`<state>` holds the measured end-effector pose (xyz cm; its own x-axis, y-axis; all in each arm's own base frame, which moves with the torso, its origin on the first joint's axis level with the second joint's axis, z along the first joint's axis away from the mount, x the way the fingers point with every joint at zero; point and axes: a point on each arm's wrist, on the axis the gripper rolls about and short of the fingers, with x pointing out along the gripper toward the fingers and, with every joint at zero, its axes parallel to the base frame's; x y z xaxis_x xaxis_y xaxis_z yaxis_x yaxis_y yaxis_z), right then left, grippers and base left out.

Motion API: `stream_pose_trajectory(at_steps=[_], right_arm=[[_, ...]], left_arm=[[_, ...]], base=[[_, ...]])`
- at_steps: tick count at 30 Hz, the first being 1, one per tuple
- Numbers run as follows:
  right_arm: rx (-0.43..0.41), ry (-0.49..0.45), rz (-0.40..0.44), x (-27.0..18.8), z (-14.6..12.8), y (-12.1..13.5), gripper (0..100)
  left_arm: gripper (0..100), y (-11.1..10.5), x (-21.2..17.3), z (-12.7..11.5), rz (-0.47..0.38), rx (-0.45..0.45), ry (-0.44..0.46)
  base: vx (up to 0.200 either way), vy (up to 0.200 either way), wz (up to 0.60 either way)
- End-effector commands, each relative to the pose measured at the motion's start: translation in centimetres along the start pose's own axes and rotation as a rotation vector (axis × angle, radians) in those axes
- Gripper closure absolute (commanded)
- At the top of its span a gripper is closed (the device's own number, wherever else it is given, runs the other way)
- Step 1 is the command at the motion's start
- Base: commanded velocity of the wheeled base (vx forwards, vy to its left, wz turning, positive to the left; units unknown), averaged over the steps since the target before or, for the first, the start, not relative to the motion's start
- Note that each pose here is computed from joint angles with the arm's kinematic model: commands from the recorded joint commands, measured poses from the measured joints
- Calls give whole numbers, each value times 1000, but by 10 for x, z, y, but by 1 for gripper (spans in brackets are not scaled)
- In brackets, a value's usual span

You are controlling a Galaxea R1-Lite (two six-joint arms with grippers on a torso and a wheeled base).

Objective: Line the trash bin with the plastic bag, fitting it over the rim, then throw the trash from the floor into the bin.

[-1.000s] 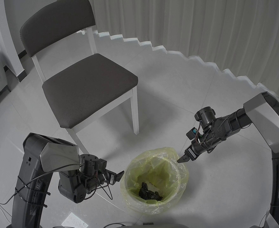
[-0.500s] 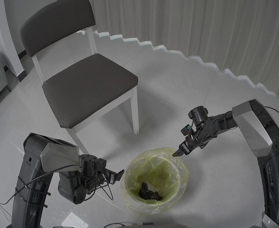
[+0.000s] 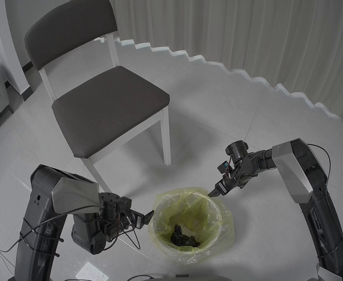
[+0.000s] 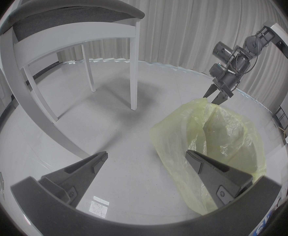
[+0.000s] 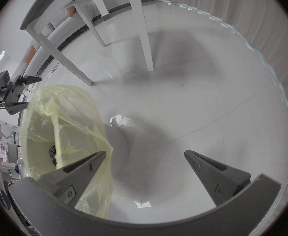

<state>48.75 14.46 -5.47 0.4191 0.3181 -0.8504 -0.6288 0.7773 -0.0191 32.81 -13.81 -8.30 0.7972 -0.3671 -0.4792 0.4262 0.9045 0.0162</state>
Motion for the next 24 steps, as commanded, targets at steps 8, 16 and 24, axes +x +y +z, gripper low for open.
stream_pose_trajectory(at_steps=[8,16,24], right_arm=[[13,28,6,14,-12,-3,0],[24,-28,-33,-21,4,-18,0],[56,-36,-80,-63,5,-32,0]], left_arm=[[0,0,-1,-2,-1,-10,8],[0,0,-1,-2,-1,-20,-5],[0,0,-3,-5,1,-19,-24]], base=[[0,0,0],[0,0,0],[0,0,0]])
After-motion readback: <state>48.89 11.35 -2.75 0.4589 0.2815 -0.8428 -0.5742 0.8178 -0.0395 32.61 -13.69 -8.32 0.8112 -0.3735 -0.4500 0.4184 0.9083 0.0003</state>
